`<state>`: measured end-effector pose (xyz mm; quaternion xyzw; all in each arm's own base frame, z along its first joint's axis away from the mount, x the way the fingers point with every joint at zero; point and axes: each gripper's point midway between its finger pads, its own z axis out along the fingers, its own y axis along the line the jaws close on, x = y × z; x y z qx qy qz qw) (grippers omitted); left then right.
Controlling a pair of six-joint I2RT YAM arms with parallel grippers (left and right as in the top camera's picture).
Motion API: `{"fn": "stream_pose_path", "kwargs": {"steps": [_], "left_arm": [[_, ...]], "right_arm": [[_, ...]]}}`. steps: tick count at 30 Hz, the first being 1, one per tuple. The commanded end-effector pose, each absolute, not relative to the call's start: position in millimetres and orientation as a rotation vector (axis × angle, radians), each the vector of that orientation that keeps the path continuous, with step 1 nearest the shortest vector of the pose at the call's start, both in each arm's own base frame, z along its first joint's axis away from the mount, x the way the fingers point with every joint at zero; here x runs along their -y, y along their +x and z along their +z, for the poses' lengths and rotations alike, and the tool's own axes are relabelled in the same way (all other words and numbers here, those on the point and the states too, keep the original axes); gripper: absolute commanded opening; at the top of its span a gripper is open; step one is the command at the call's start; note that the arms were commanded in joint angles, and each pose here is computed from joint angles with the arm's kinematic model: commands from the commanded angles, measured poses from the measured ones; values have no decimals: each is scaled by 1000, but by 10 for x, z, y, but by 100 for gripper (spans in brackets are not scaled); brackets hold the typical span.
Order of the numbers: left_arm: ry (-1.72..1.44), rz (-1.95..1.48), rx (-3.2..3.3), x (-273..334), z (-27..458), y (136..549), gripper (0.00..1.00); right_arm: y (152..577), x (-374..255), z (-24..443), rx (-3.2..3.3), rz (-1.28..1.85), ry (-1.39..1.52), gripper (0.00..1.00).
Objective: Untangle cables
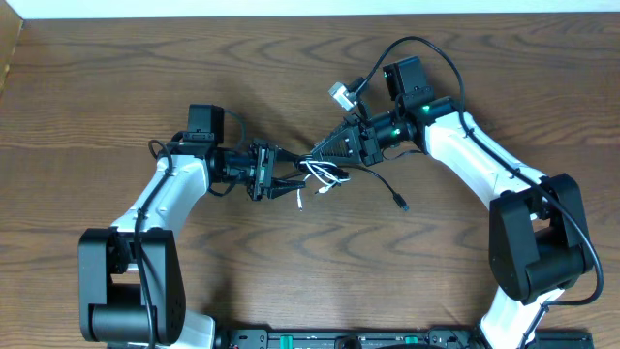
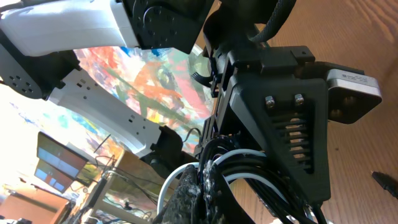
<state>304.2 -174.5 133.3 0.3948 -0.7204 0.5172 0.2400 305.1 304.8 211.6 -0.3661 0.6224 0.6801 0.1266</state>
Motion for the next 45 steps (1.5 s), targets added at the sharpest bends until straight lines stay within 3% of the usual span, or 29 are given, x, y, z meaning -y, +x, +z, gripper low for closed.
{"fn": "stream_pose_path", "kwargs": {"steps": [1, 4, 7, 17, 31, 45], "left_arm": [[1096, 1407, 1931, 1754, 1359, 3021, 45], [1096, 1407, 1930, 1756, 1360, 3021, 41], [1096, 1407, 1930, 1755, 1360, 3021, 27], [1109, 1399, 1918, 1756, 1360, 3021, 24], [1151, 1372, 1863, 1760, 1373, 3021, 31], [1128, 1430, 1897, 1765, 1410, 3129, 15]], "right_arm": [[3018, -3054, 2219, -1751, 2015, -1092, 1], [3018, -3054, 2219, -1751, 2015, -1092, 1], [3018, -3054, 2219, -1752, 2016, -1092, 1], [3017, -3053, 2218, -1752, 2016, -1091, 1], [3018, -3054, 2219, -1752, 2016, -1092, 1], [3016, -3055, 2219, -1752, 2016, -1092, 1]]}}
